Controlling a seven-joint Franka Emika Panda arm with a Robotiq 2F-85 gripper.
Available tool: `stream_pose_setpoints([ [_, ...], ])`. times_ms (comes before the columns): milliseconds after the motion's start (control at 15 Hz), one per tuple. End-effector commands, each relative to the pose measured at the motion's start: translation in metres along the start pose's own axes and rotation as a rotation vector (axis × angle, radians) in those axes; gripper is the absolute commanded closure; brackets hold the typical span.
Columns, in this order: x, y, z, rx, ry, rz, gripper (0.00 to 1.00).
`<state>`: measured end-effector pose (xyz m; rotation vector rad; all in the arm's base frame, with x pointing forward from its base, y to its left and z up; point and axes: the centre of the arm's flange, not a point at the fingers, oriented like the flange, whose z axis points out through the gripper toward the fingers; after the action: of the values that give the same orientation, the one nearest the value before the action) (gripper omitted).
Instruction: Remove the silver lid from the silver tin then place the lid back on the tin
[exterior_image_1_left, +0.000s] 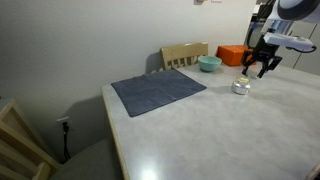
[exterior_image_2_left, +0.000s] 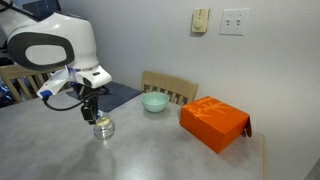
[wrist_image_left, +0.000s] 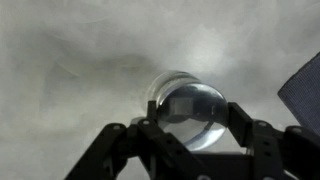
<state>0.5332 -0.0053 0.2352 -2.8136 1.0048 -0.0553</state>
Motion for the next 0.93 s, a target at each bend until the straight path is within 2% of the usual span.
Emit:
stream_pose_setpoints([
  [0, 0.021, -0.009, 0.015, -0.019, -0.046, -0.009, 0.56],
  [400, 0.034, -0.030, 0.021, -0.064, -0.059, -0.033, 0.56],
  [867, 0.041, -0.030, 0.023, -0.082, -0.078, -0.017, 0.56],
])
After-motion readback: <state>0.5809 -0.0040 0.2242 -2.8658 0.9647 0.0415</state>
